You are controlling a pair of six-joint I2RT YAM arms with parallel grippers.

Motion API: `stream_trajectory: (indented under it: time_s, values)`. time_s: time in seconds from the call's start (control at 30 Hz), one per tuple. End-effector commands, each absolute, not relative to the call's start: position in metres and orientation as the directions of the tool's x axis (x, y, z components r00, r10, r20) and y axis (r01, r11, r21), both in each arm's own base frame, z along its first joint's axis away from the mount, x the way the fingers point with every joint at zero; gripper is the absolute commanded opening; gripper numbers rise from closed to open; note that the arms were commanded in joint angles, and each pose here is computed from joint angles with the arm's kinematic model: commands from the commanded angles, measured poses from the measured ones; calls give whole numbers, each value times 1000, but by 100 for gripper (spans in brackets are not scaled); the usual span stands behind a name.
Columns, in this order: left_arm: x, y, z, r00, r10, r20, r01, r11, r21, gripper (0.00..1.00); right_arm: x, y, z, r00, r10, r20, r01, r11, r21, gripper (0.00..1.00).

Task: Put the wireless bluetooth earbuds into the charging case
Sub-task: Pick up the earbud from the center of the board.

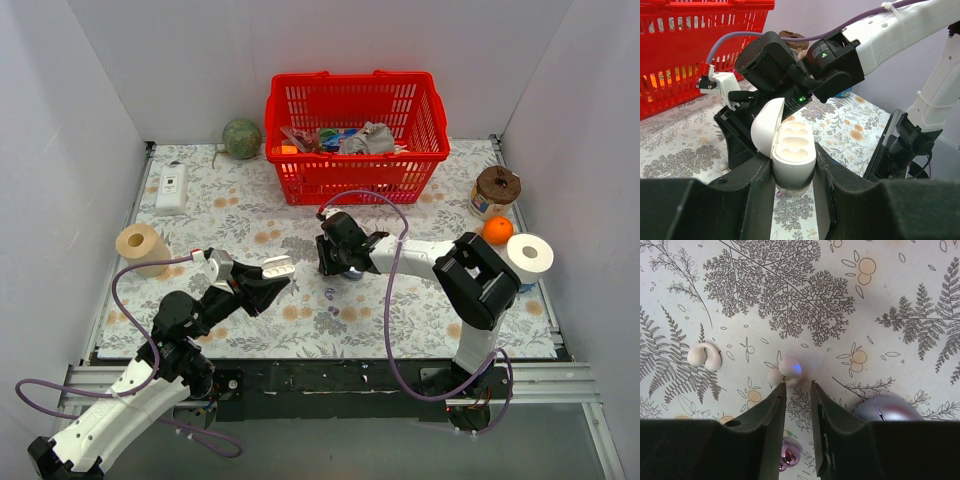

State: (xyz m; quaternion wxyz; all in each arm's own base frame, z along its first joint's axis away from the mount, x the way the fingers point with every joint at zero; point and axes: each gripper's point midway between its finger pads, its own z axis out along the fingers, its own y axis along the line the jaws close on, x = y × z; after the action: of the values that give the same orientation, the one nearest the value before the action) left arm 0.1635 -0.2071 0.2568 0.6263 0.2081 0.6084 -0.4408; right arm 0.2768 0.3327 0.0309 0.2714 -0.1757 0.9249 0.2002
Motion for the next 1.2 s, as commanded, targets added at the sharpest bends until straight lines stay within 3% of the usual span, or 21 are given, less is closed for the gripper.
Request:
stream_trajectory:
  time_s: [0.0,0.17,0.5,0.83,0.97,1.1,1.17]
  values:
    - [160,-206,275,-99,-322,-942,819,511,-260,0,284,346,37,-769,-246,-590,-480,831,279,33]
    - [160,-206,275,-96,-324,-941,820,510,-259,0,285,351,32,-756,-300,-581,-524,810,264,32]
    - [160,-206,275,-99,-321,-942,821,508,-260,0,287,356,28,-666,-462,-585,-667,720,190,15]
    - [159,-208,274,-96,-318,-943,828,500,-252,0,273,365,50,-316,-738,-596,-924,383,16,9]
    - [159,-209,274,-93,-319,-943,830,498,-251,0,267,353,34,-304,-808,-504,-937,351,3,11]
    - [159,-209,274,-95,-317,-944,831,496,-251,0,276,354,40,-361,-752,-552,-899,437,-7,31]
    - [159,-209,275,-93,-322,-942,832,494,-251,0,278,358,51,-407,-695,-593,-872,488,26,36]
